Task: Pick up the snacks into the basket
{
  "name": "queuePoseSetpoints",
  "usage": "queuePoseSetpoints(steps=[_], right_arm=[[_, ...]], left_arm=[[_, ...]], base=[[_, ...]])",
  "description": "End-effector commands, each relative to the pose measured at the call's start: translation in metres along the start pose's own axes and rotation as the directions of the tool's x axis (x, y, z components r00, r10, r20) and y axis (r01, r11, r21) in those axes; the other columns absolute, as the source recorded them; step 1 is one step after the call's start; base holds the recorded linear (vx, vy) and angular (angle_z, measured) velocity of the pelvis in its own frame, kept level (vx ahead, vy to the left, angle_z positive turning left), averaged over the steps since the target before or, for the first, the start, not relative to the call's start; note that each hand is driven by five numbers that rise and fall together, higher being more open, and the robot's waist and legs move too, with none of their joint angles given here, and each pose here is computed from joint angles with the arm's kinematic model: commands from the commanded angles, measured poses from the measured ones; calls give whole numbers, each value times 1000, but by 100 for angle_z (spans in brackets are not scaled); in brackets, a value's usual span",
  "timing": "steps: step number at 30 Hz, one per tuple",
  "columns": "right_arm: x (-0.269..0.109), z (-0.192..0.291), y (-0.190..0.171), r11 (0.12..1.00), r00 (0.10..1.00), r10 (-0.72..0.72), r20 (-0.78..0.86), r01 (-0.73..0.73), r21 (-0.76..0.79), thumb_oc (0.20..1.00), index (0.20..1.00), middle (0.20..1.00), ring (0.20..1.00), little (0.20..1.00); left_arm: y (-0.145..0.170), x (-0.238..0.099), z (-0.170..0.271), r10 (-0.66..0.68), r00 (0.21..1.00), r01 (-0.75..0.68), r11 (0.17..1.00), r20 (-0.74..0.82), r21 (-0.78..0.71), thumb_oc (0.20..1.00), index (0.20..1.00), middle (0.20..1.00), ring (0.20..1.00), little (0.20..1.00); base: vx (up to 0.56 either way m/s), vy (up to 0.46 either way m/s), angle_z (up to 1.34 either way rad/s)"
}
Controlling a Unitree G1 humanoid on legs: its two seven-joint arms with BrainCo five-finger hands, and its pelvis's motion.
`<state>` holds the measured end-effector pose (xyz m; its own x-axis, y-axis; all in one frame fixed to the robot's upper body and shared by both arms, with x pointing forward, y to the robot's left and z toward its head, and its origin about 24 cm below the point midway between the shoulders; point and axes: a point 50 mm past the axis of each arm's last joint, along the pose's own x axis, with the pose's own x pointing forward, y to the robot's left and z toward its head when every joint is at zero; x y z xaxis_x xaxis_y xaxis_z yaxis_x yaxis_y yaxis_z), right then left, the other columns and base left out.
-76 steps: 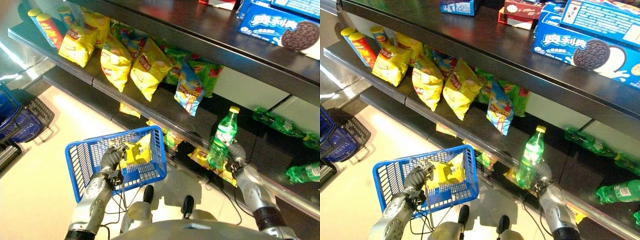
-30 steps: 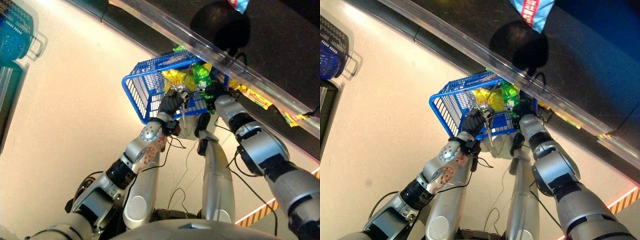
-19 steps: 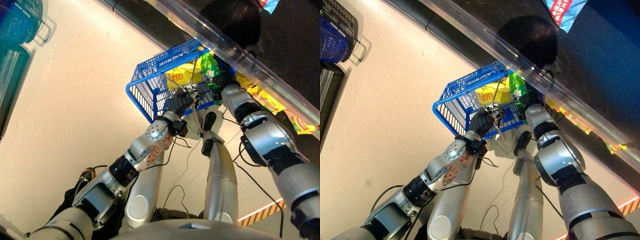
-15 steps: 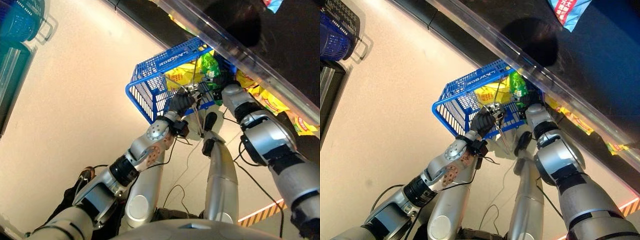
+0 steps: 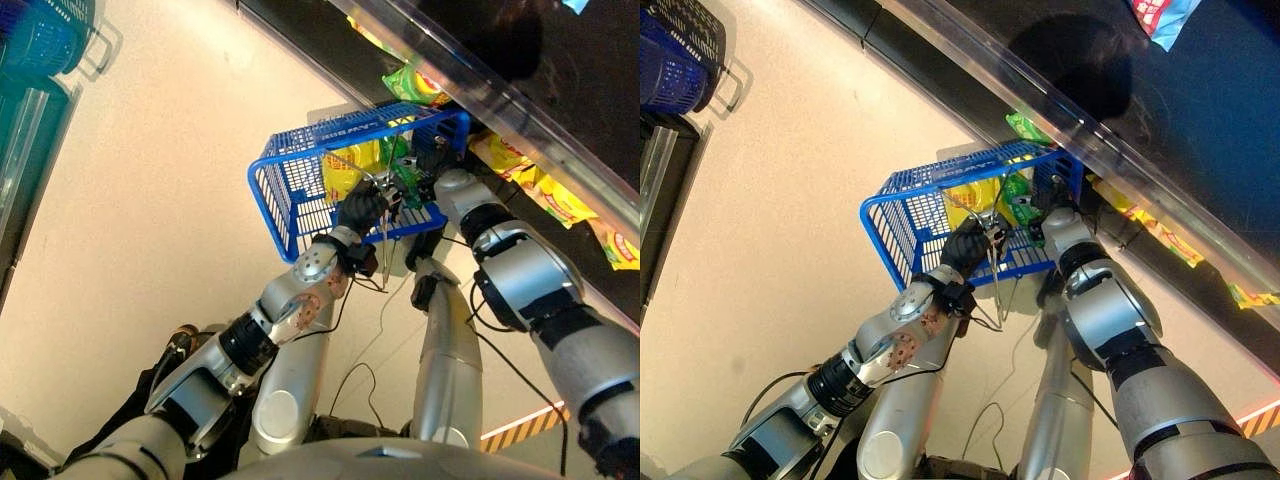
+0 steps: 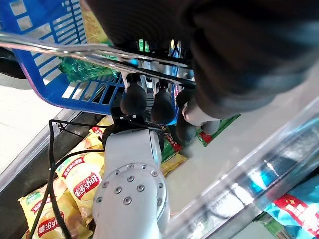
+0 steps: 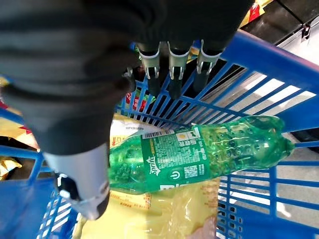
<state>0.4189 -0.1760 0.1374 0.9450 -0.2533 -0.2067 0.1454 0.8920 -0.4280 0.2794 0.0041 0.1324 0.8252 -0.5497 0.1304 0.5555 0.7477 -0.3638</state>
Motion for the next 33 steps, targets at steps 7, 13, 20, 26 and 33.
queuePoseSetpoints(steps=[7, 13, 20, 26, 33], right_arm=[[-3, 1, 7, 997, 997, -18, 69, 12, 82, 1000, 1000, 1000, 1000, 1000], [-52, -85, 53, 952, 981, 118, 155, -156, 262, 1000, 1000, 1000, 1000, 1000], [-107, -254, -12, 984, 955, 11, -295, 42, 173, 1000, 1000, 1000, 1000, 1000], [-172, -346, -31, 995, 755, -51, -653, 97, 34, 1000, 1000, 1000, 1000, 1000], [-229, -390, -32, 995, 544, -70, -836, 96, -21, 1000, 1000, 1000, 1000, 1000]], left_arm=[[-52, -12, 42, -213, 944, 253, 958, 253, -135, 200, 200, 200, 200, 200], [97, -48, 16, 430, 876, -431, 901, 221, -44, 200, 200, 200, 200, 200], [213, -173, -79, 856, 491, -834, 515, -158, 199, 200, 200, 200, 200, 200], [230, -279, -133, 898, 162, -764, 377, -410, 523, 200, 200, 200, 200, 200], [191, -374, -179, 773, -202, -729, 292, -601, 620, 200, 200, 200, 200, 200]], base=[[-30, 15, 0], [18, 50, -11], [110, 169, -36], [30, 95, -35], [-29, -16, -74]])
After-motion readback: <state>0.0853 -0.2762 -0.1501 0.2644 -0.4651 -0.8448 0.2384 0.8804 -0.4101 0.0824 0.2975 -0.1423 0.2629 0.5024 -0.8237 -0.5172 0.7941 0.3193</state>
